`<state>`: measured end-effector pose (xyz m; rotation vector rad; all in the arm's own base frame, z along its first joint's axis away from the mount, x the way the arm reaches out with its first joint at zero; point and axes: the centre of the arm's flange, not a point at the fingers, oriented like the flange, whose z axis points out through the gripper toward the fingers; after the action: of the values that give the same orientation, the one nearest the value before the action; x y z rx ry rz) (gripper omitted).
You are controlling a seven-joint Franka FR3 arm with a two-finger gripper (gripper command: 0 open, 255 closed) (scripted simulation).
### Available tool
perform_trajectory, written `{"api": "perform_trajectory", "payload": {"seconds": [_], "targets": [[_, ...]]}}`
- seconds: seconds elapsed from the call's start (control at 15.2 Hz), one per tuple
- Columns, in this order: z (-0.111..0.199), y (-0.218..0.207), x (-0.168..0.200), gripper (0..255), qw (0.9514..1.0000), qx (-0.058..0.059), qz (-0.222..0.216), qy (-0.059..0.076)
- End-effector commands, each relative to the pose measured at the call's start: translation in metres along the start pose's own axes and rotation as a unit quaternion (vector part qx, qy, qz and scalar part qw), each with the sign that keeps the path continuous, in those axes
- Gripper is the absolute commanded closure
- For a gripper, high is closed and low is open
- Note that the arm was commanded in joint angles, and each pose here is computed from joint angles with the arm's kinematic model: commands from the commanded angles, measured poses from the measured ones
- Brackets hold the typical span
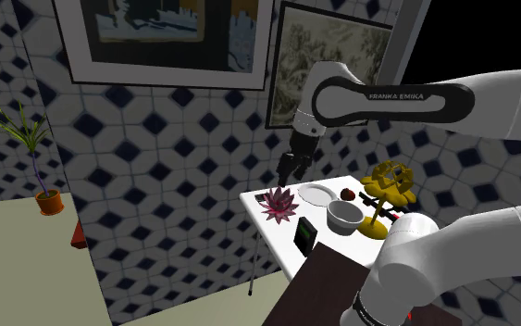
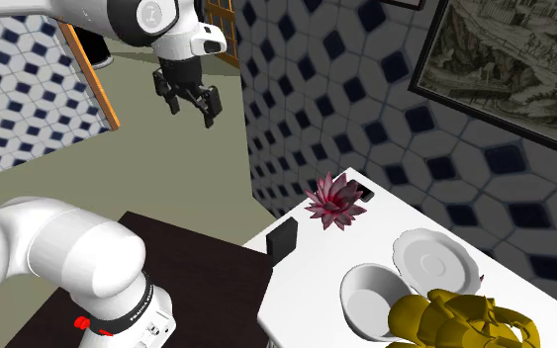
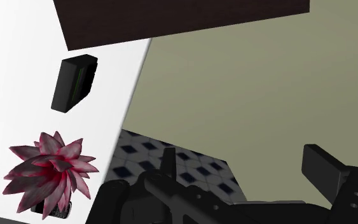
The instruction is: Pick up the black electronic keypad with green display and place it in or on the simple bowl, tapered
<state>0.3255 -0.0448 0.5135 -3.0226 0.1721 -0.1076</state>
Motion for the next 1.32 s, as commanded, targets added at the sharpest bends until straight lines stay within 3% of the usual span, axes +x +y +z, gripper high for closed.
{"api": "perform_trajectory", "payload": {"seconds": [0.0, 1.25], "targets": [[0.018, 0.018, 0.003, 0, 1.0000, -0.004, 0.001, -0.001], [0.193, 0.187, 0.028, 0, 0.9991, -0.036, 0.013, -0.017]]}}
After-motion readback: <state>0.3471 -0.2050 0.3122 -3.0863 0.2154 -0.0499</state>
